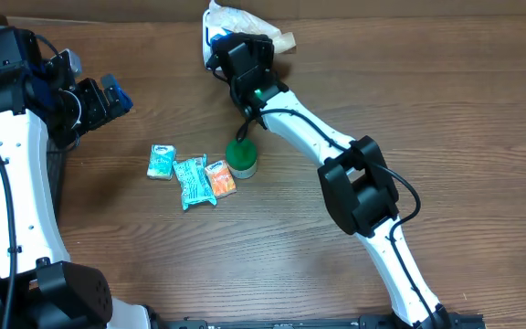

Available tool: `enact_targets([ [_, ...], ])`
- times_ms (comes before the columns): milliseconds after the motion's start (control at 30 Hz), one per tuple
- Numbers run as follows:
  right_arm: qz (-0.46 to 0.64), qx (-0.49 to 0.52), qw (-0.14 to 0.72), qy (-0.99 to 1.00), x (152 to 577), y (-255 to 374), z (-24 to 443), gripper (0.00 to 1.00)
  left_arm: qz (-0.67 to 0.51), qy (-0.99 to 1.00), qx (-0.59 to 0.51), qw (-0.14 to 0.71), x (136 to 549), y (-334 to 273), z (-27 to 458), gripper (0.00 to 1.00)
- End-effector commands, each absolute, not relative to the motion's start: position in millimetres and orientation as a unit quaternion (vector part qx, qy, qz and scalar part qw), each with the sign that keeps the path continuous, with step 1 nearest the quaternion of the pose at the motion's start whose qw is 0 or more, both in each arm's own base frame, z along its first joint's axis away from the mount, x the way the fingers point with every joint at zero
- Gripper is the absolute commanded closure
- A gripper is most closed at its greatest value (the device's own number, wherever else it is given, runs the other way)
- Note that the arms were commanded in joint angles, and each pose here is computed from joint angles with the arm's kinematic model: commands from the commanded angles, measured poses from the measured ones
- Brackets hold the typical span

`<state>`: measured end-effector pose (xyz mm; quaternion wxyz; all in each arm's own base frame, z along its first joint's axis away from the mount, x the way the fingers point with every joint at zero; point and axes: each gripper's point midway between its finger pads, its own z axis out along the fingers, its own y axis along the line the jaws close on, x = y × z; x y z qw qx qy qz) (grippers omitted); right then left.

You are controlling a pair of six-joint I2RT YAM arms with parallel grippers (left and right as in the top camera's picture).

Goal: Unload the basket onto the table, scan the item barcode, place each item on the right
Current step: 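Lift the Pantree bag to the scanner with the right gripper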

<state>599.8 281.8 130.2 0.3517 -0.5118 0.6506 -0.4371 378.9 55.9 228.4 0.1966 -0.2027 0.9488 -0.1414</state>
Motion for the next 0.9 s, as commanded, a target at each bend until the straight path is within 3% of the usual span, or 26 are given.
enact_targets([
  [0,-0.441,-0.505,0.37,0.643,596,297,149,0.96,-0.139,0.95,-0.197,0.196,380,56,227,0.0],
  [233,-0.431,-0.483,0.395,0.652,593,299,170,0.96,-0.139,0.95,-0.197,0.196,380,56,227,0.0],
  [500,-0.344,-0.414,0.467,0.702,561,289,266,0.96,-0.139,0.95,-0.197,0.196,380,56,227,0.0],
  [633,-0.212,-0.392,0.489,0.75,520,281,310,0.96,-0.139,0.95,-0.197,0.197,380,56,227,0.0],
  [667,-0.113,-0.367,0.495,0.779,493,275,333,0.96,-0.139,0.95,-0.197,0.197,380,56,227,0.01],
  [867,0.101,-0.308,0.431,0.842,419,229,366,0.96,-0.139,0.95,-0.197,0.197,380,56,227,0.0],
])
